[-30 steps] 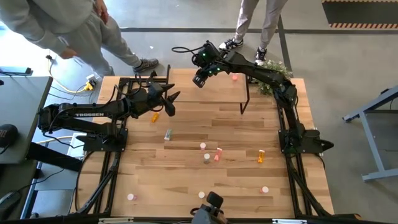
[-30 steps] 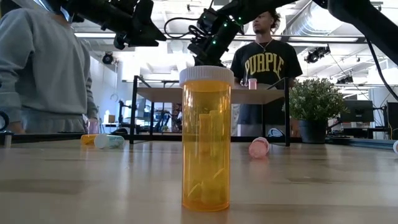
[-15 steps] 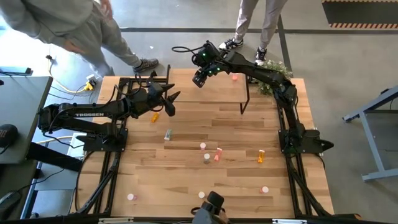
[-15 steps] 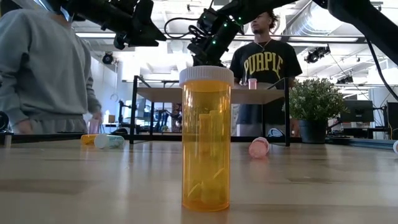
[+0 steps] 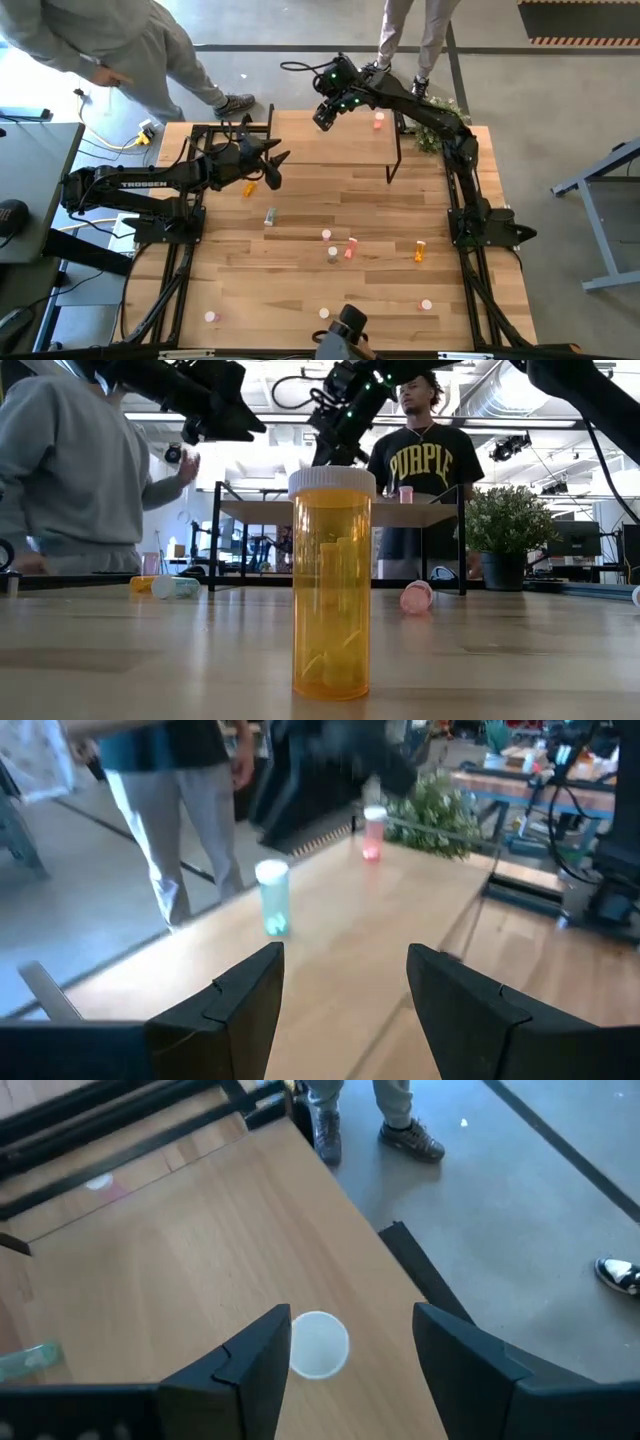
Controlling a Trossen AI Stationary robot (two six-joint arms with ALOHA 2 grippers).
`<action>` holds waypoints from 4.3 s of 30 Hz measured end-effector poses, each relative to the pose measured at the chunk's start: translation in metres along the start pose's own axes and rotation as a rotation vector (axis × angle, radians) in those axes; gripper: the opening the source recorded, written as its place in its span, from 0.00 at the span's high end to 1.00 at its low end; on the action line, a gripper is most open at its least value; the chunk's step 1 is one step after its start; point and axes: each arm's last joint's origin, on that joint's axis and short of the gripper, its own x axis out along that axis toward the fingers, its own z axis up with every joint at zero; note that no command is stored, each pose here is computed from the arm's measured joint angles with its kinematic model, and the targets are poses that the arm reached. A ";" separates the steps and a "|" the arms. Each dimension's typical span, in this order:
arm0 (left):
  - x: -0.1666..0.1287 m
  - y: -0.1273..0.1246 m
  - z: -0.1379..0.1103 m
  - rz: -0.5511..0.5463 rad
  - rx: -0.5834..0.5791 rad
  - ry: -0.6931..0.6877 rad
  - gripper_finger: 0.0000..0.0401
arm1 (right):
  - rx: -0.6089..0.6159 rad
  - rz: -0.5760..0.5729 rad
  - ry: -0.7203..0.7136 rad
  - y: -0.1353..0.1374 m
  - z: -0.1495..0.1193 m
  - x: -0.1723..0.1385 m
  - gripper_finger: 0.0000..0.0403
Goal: Pick and place medicine bottles onto shelf by color
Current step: Put the bottom pink pill bottle on the shelf
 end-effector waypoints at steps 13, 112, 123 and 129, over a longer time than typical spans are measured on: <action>-0.023 0.006 0.016 -0.018 0.066 0.283 0.50 | 0.036 0.013 -0.035 0.006 0.011 -0.066 0.50; -0.246 -0.181 -0.138 -0.698 0.395 1.169 0.50 | 0.057 0.083 0.204 0.078 -0.019 -0.098 0.50; -0.244 -0.185 -0.149 -0.658 0.407 1.193 0.50 | 0.058 0.083 0.204 0.078 -0.019 -0.098 0.50; -0.243 -0.186 -0.153 -0.629 0.396 1.195 0.50 | 0.057 0.083 0.202 0.079 -0.019 -0.098 0.50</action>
